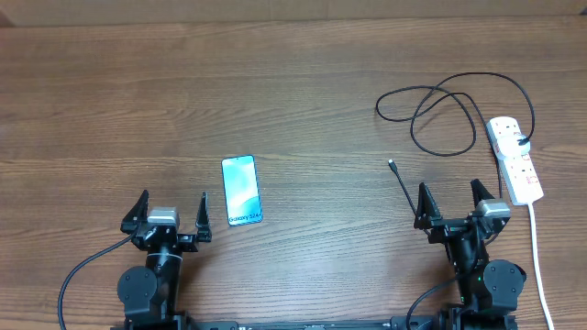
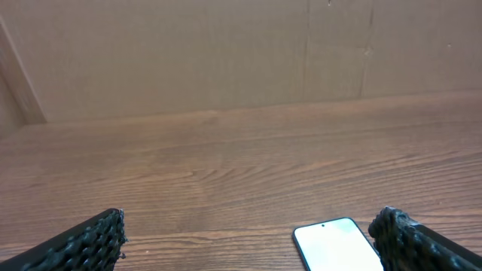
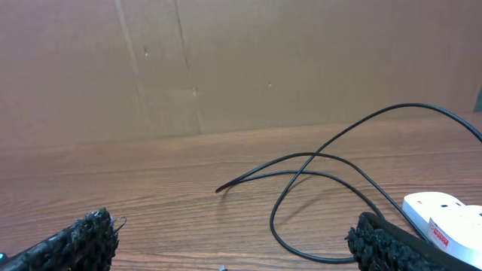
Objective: Plug charger to phone and switch on socket
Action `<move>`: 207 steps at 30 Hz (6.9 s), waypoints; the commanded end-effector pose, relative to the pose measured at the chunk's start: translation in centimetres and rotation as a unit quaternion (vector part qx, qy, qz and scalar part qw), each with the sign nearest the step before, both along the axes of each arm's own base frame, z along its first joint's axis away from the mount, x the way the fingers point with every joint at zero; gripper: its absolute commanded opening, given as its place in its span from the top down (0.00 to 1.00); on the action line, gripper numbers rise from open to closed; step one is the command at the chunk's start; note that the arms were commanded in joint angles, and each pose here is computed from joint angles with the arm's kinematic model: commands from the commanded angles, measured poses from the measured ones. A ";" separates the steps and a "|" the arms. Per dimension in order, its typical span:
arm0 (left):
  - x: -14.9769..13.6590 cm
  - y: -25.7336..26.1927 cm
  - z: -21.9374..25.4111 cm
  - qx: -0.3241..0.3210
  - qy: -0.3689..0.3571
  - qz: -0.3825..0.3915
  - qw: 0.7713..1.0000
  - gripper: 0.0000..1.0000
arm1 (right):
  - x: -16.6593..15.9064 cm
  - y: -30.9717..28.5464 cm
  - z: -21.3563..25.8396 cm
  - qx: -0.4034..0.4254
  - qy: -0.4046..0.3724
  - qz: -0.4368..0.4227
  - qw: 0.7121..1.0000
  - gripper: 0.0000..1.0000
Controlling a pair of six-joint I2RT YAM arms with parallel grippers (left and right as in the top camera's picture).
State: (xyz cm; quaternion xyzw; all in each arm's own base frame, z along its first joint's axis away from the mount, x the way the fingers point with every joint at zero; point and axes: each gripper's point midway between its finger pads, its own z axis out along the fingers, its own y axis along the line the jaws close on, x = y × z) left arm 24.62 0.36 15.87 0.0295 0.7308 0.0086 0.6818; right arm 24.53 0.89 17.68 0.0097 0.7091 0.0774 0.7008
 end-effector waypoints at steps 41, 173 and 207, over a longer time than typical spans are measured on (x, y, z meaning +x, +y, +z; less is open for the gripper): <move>0.0 0.0 0.0 0.010 -0.003 -0.001 1.000 0.00 | 0.0 0.1 -0.2 0.001 -0.001 0.001 1.000 0.00; 4.3 -10.7 11.7 -0.173 0.535 -0.087 0.822 0.00 | 0.0 1.0 -0.3 0.001 0.000 0.020 1.000 0.00; 6.3 -6.8 -0.7 0.057 0.612 0.256 0.746 0.00 | 0.0 1.0 -0.3 0.001 0.000 0.020 1.000 0.00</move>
